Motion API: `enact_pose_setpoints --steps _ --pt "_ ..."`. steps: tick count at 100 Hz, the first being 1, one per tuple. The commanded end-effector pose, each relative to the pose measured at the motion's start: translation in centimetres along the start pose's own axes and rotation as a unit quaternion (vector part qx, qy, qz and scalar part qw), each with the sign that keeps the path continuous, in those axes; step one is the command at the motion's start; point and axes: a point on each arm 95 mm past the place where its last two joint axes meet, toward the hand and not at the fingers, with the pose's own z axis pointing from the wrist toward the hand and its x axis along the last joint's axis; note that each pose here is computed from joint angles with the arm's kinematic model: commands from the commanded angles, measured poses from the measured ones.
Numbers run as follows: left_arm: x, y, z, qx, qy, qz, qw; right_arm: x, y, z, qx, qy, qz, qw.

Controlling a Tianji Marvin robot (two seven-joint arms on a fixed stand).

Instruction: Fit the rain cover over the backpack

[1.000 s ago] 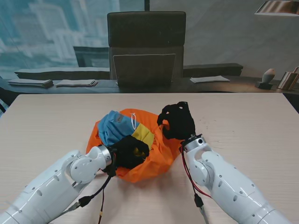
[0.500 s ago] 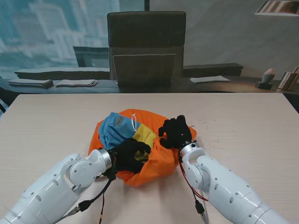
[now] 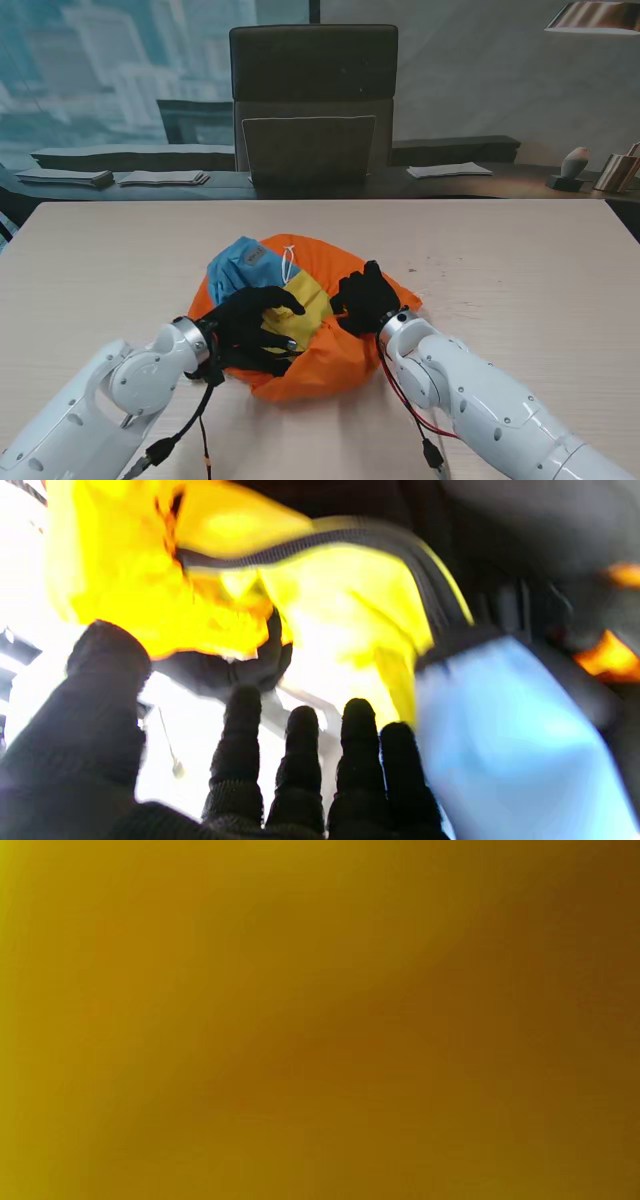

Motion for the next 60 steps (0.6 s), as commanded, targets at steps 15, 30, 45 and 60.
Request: enact_pose_setpoints --steps 15,30,45,60 --pt "-2.1 -3.6 -2.1 0.108 -0.05 0.016 0.9927 -1.2 -2.7 -1.5 0.046 0.028 -0.046 0.9975" --pt "-4.6 -4.5 -2.0 0.156 -0.114 0.067 0.9788 -1.3 -2.1 -1.4 -0.016 0.036 -0.065 0.9971" --pt "-6.4 -3.8 -1.2 0.107 -0.159 0.068 0.9791 -1.5 -0.7 -1.1 -0.073 0.036 -0.07 0.9942" --pt "-6.4 -2.0 -0.1 0.031 -0.159 0.041 0.986 -2.3 0.7 -0.7 -0.095 0.044 -0.091 0.9903"
